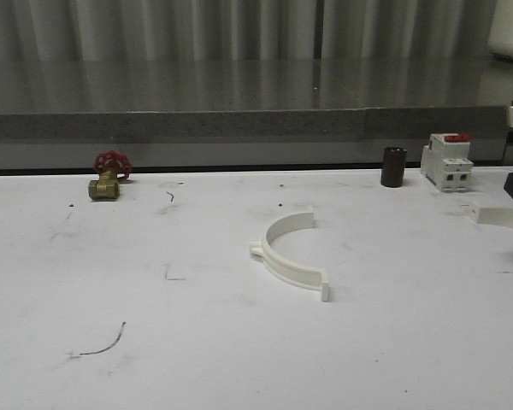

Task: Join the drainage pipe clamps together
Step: 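Grasp the second white clamp half at its end with the right gripper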

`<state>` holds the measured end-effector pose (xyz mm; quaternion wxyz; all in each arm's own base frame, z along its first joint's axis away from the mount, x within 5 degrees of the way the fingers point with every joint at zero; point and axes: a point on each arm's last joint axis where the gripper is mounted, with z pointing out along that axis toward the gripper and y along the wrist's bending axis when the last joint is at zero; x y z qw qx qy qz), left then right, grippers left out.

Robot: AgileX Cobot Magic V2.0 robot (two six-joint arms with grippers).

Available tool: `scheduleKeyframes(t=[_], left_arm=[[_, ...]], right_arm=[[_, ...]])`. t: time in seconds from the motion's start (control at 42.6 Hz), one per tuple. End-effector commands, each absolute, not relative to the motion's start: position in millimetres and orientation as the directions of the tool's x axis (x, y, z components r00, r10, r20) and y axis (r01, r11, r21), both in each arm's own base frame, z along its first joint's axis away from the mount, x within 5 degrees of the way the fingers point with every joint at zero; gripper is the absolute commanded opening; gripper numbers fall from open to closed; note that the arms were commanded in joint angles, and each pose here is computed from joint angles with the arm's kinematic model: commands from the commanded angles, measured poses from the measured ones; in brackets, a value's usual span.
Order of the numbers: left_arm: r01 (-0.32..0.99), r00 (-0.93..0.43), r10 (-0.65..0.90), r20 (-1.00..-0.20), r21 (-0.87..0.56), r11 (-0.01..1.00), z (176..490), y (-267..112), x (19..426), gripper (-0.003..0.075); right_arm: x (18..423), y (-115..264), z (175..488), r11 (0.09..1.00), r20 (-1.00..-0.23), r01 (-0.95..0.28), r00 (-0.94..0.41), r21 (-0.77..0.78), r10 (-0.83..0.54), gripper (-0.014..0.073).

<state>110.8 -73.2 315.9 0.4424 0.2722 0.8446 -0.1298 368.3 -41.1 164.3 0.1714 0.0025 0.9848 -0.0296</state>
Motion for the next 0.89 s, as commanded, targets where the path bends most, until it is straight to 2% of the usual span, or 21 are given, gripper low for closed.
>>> scheduleKeyframes(t=[0.0,0.164,0.282,0.423,0.634,0.869], left_arm=[[0.569,-0.392,0.286,-0.874,0.014,0.822,331,-75,113,0.0313],[0.569,-0.392,0.286,-0.874,0.014,0.822,331,-75,113,0.0313],[0.569,-0.392,0.286,-0.874,0.014,0.822,331,-75,113,0.0313],[0.569,-0.392,0.286,-0.874,0.014,0.822,331,-75,113,0.0313],[0.569,-0.392,0.286,-0.874,0.014,0.822,331,-75,113,0.0313],[0.569,-0.392,0.286,-0.874,0.014,0.822,331,-75,113,0.0313]], right_arm=[[373,-45,190,0.997,-0.429,0.011,-0.903,-0.081,-0.025,0.0162],[373,-45,192,0.997,-0.431,0.012,-0.902,-0.082,-0.025,0.0162],[372,-41,205,0.998,-0.394,0.019,-0.919,-0.061,-0.007,0.0162],[365,-29,234,0.999,-0.371,0.026,-0.928,-0.022,0.016,0.0162],[340,-3,286,0.997,-0.435,0.066,-0.898,0.027,0.071,0.0162],[306,36,323,0.997,-0.449,0.029,-0.892,0.074,0.059,0.0162]])
